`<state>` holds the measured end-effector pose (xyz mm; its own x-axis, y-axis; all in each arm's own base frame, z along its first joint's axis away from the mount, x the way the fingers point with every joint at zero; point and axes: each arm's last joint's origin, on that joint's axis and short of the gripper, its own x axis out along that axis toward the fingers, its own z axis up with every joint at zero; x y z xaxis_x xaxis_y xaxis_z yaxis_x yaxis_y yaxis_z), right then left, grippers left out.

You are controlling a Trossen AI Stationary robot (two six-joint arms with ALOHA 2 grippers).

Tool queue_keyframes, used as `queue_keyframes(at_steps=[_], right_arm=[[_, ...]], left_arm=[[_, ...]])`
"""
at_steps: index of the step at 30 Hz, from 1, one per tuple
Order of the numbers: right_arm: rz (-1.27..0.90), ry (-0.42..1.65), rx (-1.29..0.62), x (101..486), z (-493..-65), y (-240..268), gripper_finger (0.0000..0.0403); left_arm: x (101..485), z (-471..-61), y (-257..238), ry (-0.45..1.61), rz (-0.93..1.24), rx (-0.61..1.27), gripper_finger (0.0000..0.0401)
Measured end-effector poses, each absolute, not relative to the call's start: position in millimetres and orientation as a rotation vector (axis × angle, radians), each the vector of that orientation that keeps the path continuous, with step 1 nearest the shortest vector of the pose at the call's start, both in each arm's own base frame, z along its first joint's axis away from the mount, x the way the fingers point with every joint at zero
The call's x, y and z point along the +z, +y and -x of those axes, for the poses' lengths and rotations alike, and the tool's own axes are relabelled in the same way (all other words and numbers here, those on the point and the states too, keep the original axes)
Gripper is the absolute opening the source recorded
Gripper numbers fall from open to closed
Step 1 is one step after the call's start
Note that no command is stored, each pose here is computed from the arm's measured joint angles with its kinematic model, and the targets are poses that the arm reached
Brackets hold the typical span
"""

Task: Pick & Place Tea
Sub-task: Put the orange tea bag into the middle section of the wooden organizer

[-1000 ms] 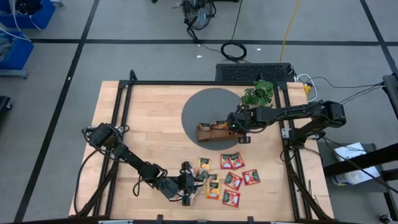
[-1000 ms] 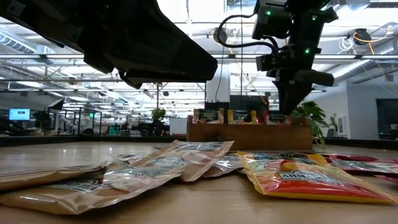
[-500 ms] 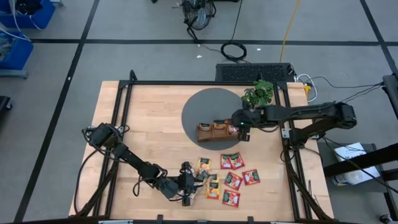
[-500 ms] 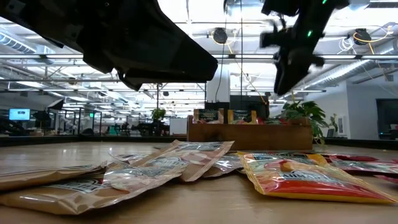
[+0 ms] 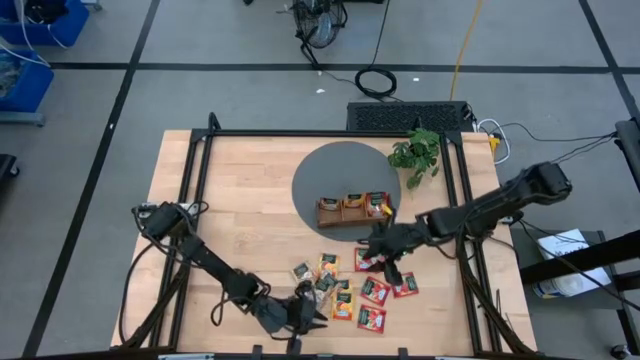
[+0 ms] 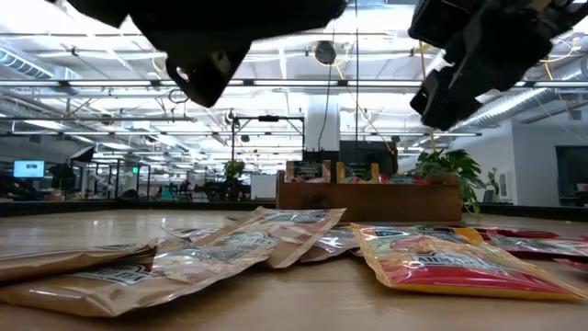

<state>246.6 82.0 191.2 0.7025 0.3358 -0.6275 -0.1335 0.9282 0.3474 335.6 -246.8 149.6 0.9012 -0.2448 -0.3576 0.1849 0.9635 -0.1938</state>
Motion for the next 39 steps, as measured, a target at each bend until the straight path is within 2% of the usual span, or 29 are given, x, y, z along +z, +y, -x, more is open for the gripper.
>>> queue_keyframes(at_steps=[10,18,29,39], right_arm=[[-0.428,0.697,0.254,144.5,-235.2,127.9,0.0157],[-0.496,0.743,0.234,114.7,-246.8,146.7,0.0157],[-0.509,0.758,0.248,100.8,-255.8,151.5,0.0157],[-0.496,0.753,0.247,100.9,-255.9,151.3,0.0157]], left_arm=[[124.0,-357.3,-262.7,0.468,0.1,-0.215,0.0069],[130.1,-363.2,-264.4,0.511,0.115,-0.216,0.0069],[118.7,-364.9,-272.7,0.591,0.181,-0.226,0.0069],[104.2,-388.3,-269.1,0.631,0.179,-0.23,0.0069]])
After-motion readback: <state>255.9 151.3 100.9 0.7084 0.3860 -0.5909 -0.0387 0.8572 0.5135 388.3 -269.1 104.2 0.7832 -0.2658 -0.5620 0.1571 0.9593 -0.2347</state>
